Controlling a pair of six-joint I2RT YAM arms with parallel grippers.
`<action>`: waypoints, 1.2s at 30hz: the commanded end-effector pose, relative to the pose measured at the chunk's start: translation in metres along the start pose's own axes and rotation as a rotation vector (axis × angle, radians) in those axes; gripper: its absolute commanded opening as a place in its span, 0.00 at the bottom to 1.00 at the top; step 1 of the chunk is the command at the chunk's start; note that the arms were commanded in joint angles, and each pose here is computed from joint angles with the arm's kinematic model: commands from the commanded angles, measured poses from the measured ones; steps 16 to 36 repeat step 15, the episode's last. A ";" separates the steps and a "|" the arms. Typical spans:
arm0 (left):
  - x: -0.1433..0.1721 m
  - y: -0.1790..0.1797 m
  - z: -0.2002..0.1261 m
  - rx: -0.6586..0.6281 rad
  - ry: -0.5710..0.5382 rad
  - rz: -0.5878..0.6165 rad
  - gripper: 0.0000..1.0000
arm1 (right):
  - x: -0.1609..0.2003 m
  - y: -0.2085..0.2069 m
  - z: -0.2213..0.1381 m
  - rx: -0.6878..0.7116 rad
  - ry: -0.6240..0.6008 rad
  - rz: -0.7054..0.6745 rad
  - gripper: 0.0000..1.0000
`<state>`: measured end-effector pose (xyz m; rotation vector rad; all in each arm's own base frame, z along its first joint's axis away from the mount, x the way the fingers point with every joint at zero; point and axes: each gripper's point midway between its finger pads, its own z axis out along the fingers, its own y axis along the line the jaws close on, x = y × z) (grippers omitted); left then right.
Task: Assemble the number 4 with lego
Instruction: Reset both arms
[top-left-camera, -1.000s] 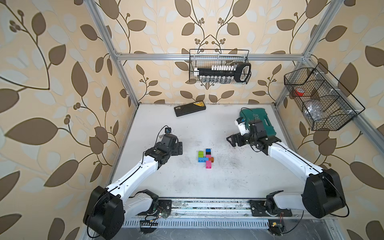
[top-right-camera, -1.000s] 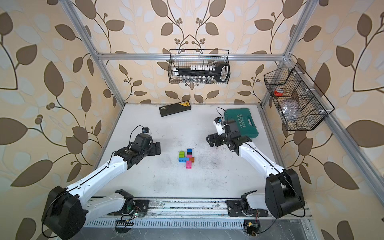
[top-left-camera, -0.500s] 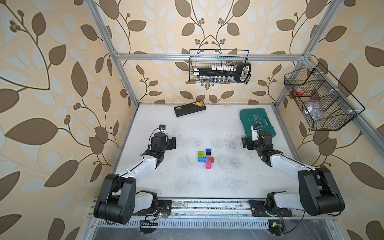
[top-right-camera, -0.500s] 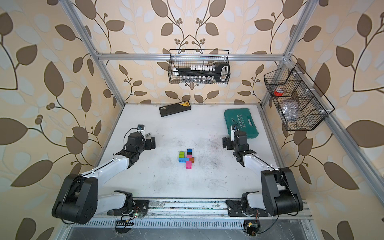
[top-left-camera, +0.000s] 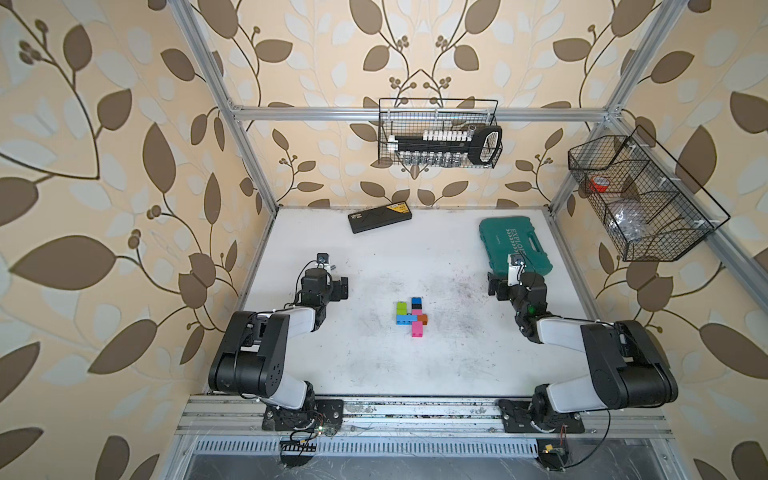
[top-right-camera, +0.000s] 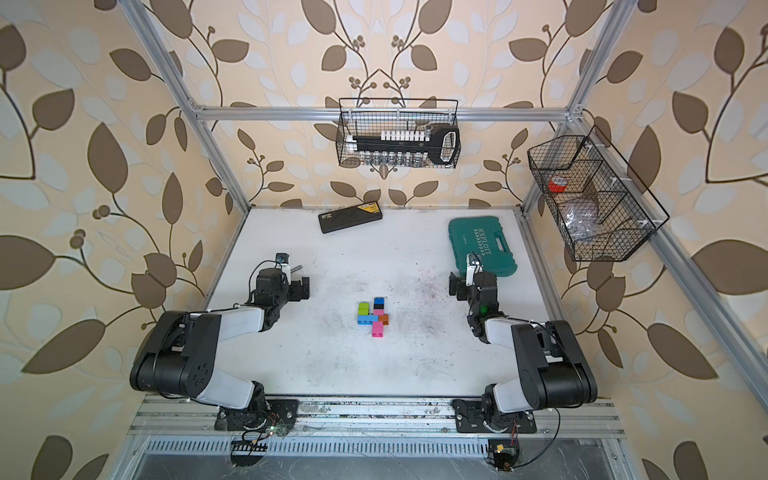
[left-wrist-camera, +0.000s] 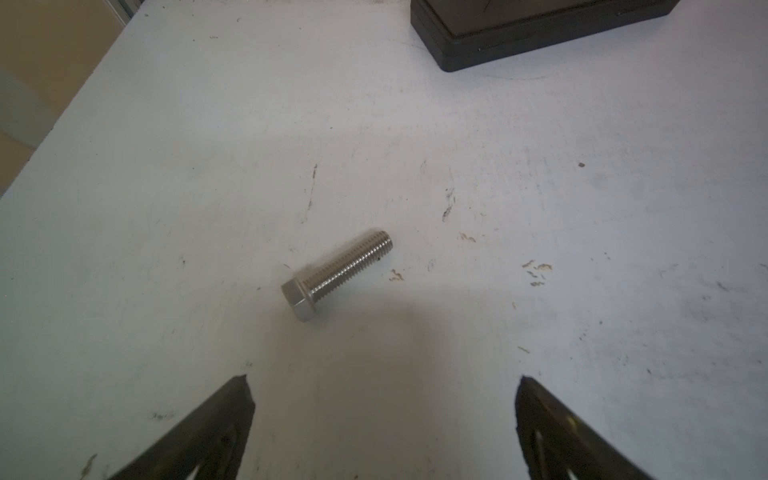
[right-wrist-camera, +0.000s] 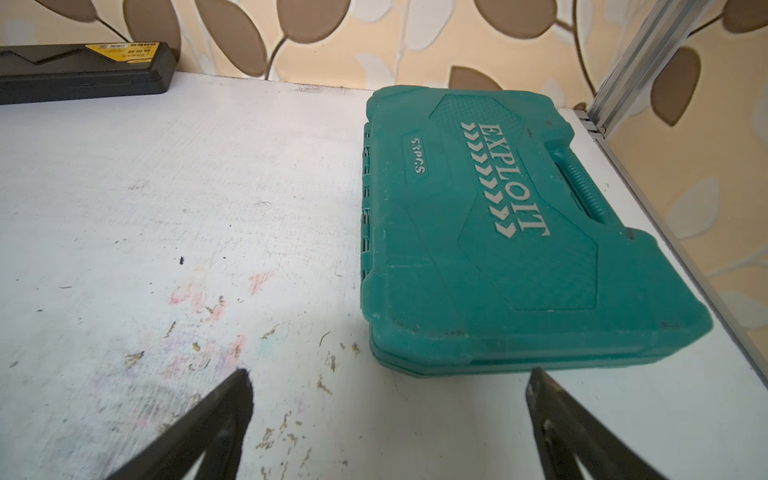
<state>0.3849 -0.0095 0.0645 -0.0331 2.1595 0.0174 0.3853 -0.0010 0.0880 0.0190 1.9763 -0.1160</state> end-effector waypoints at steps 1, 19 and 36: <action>-0.018 -0.003 -0.003 0.028 -0.075 -0.007 0.99 | -0.008 -0.004 0.000 0.004 -0.077 0.022 0.98; -0.017 -0.003 -0.004 0.030 -0.082 -0.010 0.99 | -0.004 -0.005 0.000 0.010 -0.049 0.024 0.98; -0.017 -0.003 -0.004 0.030 -0.082 -0.010 0.99 | -0.004 -0.005 0.000 0.010 -0.049 0.024 0.98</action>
